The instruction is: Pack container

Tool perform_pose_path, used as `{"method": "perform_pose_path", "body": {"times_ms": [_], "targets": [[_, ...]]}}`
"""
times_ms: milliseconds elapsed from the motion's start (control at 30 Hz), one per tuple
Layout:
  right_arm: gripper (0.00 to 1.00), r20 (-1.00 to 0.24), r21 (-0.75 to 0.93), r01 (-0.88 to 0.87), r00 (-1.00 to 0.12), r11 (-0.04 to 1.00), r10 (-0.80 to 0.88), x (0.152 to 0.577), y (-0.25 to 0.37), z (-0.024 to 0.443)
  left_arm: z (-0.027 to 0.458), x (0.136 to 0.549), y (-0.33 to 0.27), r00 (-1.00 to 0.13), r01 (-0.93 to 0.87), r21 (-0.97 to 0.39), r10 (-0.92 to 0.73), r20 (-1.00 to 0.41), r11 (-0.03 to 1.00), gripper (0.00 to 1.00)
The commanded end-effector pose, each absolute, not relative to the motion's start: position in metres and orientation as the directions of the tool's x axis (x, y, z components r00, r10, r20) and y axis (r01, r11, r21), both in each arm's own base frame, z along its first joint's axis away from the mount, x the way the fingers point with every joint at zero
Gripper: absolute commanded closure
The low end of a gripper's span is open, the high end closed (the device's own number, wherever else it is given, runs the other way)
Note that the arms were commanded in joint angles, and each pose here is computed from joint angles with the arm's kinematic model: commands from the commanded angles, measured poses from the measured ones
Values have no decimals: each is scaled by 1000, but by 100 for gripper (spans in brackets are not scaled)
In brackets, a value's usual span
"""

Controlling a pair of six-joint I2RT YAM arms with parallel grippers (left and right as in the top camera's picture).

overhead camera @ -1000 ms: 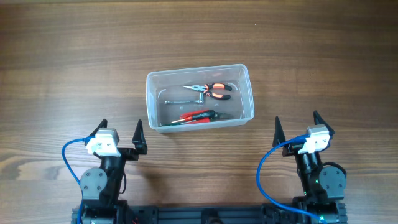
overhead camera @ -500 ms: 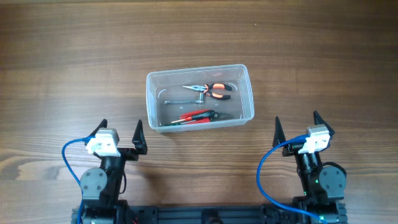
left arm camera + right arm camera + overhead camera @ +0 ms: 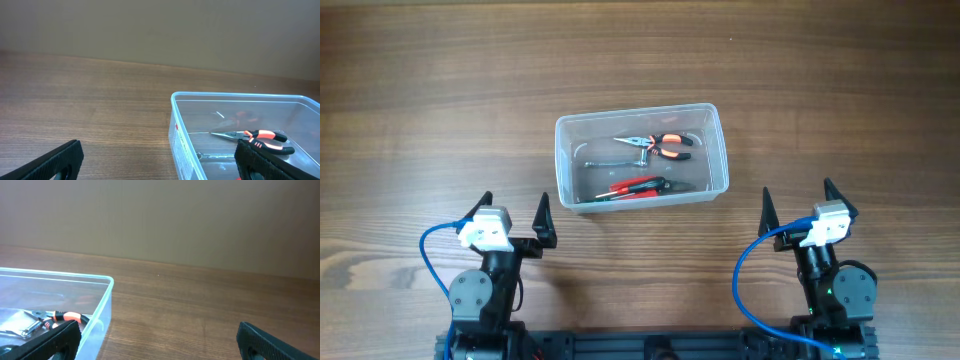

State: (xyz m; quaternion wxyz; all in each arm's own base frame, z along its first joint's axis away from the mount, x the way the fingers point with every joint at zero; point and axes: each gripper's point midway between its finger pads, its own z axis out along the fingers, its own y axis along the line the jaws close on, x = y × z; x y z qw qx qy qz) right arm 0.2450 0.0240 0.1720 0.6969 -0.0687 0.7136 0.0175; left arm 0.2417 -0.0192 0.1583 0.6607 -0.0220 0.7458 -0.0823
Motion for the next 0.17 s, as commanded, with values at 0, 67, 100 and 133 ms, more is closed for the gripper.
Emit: {"method": "perform_pose_path", "body": {"times_ms": [0,67,100,133], "targets": [[0,-997,-71,-116,-3,991,-72,245,23,176,156,242,-21,-127,90,-134,-122,-984,987,0],[0,-997,-71,-116,-3,991,-72,245,23,176,156,242,-21,-127,90,-134,-122,-984,987,0],[0,-997,-71,-116,-3,991,-72,245,23,176,156,242,-21,-127,90,-134,-122,-984,987,0],[0,-997,-71,-116,-3,991,-72,245,23,176,156,242,-21,-127,91,-134,-122,-984,987,0]]}}
